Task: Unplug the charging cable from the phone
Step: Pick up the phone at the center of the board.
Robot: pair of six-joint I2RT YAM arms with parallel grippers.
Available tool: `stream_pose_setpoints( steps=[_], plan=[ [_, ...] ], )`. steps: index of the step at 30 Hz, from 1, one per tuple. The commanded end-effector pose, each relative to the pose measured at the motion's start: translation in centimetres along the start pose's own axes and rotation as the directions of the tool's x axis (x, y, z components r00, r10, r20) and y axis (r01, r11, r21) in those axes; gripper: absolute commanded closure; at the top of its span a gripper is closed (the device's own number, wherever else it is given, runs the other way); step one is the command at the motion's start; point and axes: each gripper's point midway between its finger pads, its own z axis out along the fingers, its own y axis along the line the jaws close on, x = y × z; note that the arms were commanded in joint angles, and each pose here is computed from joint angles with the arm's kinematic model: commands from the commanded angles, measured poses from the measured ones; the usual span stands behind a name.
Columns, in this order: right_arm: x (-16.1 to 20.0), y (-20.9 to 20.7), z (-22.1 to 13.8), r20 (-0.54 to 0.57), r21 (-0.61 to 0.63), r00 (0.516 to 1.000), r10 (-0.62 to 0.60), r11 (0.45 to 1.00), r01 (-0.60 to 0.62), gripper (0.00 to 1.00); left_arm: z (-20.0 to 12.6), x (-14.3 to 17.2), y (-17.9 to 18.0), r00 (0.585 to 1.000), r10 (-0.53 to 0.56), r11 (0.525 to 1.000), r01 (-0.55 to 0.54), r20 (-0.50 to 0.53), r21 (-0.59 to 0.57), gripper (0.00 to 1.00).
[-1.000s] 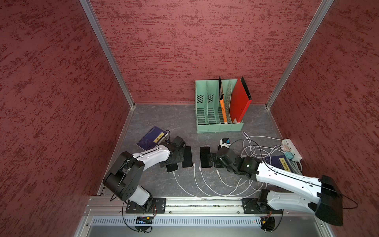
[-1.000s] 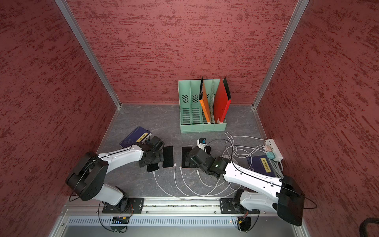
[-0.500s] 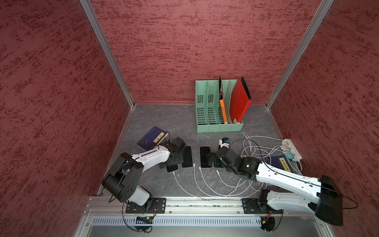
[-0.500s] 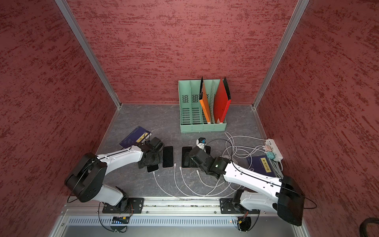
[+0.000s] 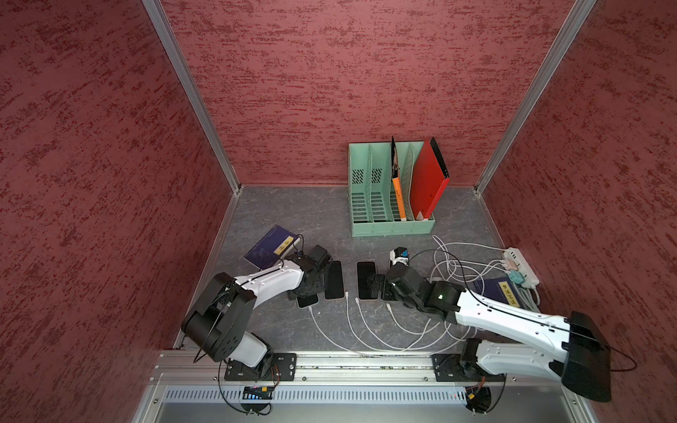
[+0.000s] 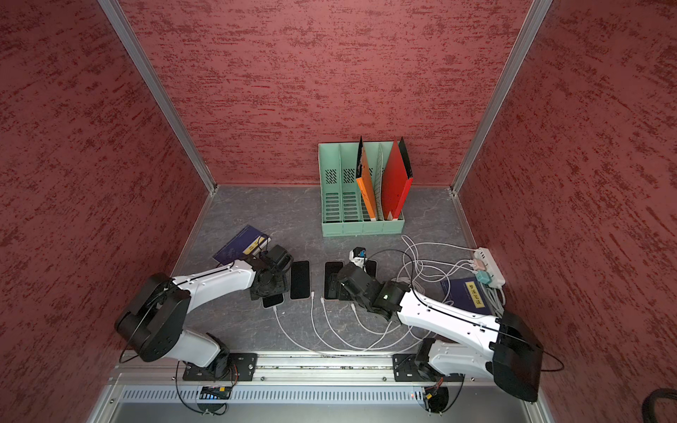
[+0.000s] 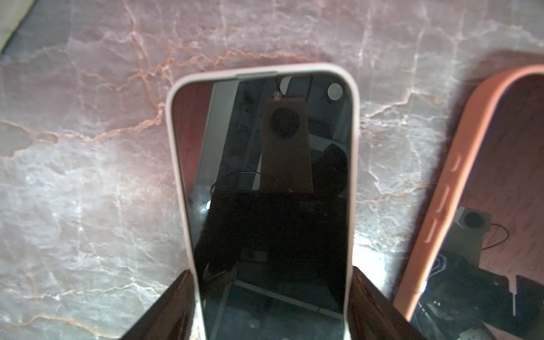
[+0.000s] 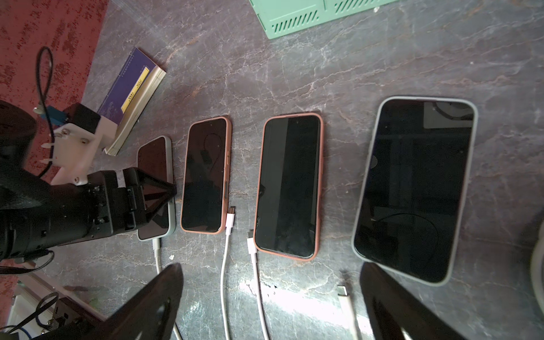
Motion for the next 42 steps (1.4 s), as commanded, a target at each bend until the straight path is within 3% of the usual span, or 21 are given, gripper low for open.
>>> stream_pose_setpoints(
  steps=[1, 8, 15, 23, 33, 42],
  plan=[
    [-0.7, 1.2, 0.2, -0.007, -0.010, 1.000, 0.011, 1.000, -0.011, 0.02, 0.1, 0.1, 0.4, 1.000, -0.001, 1.000, 0.001, 0.003, 0.005, 0.36],
    [-1.0, 1.0, 1.1, 0.035, 0.027, 0.999, 0.018, 0.999, -0.019, 0.02, -0.5, -0.2, 0.2, 1.000, -0.007, 1.000, 0.007, 0.024, 0.029, 0.73],
    [-1.1, 1.6, 0.9, 0.052, 0.008, 0.999, -0.004, 1.000, 0.004, 0.02, -1.9, -1.1, -0.1, 0.997, -0.027, 0.998, 0.023, 0.065, 0.066, 1.00],
    [0.3, 6.3, 2.0, -0.022, -0.199, 0.999, -0.046, 0.979, 0.041, 0.02, -4.5, -2.5, -0.1, 0.986, -0.047, 0.990, 0.025, 0.162, 0.137, 1.00],
    [2.5, 12.8, 2.2, 0.008, -0.366, 0.988, -0.153, 0.919, 0.146, 0.03, -8.7, -3.4, 0.3, 0.936, -0.117, 0.958, 0.018, 0.331, 0.288, 1.00],
    [3.5, 15.9, 1.0, 0.063, -0.472, 0.983, -0.174, 0.863, 0.183, 0.12, -10.8, -3.6, 0.6, 0.904, -0.176, 0.928, 0.020, 0.390, 0.373, 1.00]
  ],
)
